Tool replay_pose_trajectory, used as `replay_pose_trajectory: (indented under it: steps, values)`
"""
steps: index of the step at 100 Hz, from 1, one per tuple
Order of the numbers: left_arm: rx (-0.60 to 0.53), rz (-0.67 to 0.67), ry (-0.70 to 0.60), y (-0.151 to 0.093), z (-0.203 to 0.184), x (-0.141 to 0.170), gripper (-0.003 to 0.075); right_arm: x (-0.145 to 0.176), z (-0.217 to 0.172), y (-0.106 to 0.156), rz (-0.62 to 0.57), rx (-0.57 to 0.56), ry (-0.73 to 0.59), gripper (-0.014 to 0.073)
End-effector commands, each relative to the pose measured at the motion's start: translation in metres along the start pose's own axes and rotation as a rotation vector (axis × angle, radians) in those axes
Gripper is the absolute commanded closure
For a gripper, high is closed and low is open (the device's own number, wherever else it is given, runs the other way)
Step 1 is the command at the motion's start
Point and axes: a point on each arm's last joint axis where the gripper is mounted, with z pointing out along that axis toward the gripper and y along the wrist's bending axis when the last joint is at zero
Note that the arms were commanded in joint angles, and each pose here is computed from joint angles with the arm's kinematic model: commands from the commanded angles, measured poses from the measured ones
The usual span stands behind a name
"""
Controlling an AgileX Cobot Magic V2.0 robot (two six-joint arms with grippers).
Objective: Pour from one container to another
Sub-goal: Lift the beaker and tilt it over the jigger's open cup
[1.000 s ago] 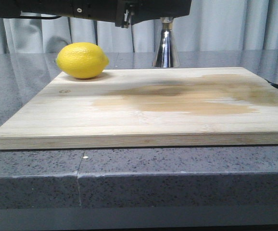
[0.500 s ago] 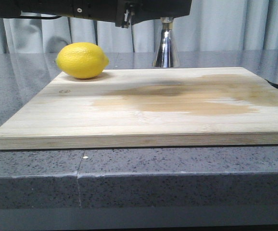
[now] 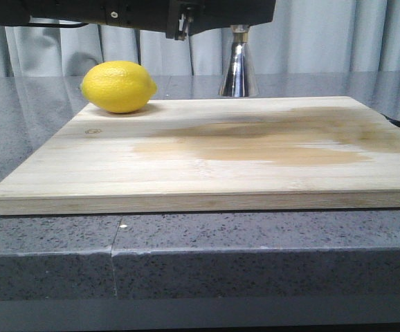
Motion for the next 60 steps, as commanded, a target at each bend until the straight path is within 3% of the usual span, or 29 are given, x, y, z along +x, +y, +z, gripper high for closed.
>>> replay_pose_trajectory:
  steps: [1,60]
  values:
    - [0.034,0.037,-0.126,-0.0127,-0.0031,-0.0364,0.0512,-0.0107,-0.0177,-0.0123,-0.085,0.099,-0.060,0.0279]
    - [0.034,0.037,-0.126,-0.0127,-0.0031,-0.0364,0.0512,-0.0095,-0.0172,-0.0112,-0.307,0.106,-0.019,0.0279]
